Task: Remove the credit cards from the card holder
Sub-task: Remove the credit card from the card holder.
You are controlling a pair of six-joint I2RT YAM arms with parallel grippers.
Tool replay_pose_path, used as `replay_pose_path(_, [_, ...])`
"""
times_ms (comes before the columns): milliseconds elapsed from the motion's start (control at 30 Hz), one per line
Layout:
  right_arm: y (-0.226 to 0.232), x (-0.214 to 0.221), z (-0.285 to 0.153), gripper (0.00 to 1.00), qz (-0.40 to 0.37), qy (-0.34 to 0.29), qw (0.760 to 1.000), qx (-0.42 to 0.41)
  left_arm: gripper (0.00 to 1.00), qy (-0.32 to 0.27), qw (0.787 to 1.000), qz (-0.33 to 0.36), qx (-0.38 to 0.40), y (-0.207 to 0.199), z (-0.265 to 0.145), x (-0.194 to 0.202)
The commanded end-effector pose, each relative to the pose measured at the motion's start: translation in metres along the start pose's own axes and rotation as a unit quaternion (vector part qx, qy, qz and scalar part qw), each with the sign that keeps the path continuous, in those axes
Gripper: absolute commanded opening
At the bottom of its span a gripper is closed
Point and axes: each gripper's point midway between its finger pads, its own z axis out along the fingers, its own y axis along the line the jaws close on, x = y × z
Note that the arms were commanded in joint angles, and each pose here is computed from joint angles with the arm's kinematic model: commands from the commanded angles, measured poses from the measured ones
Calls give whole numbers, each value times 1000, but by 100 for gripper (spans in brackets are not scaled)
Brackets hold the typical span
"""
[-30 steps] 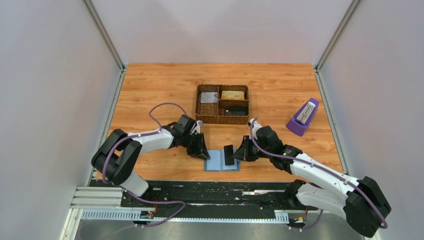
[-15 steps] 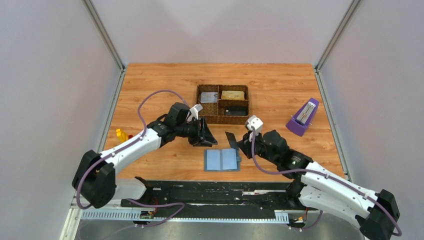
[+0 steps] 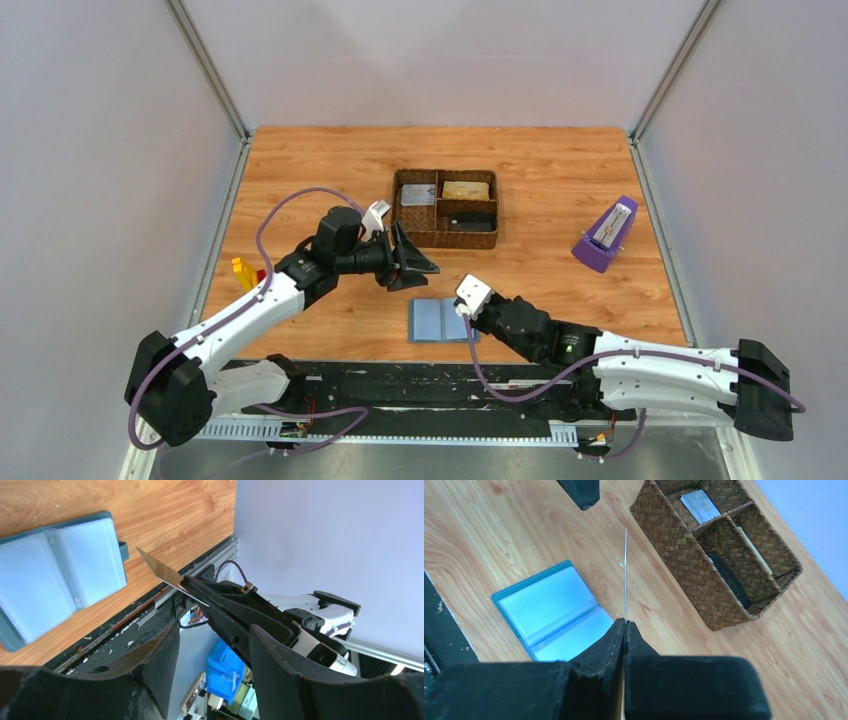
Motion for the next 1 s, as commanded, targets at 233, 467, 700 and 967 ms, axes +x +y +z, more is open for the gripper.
replay_pose_path(233, [-6, -42, 2, 0, -6, -39, 998, 43, 61, 8, 999, -37, 1, 9, 15, -2])
replay_pose_path(467, [1, -41, 4, 0, -21, -33, 998, 42, 57, 12, 999, -49, -2, 14, 24, -5])
replay_pose_path(700, [6, -36, 8, 0, -29, -23, 999, 38, 34, 16, 998, -53, 6, 15, 29, -6])
replay_pose_path(967, [13, -25, 6, 24, -16, -12, 1000, 22, 4, 19, 998, -47, 21, 12, 31, -7])
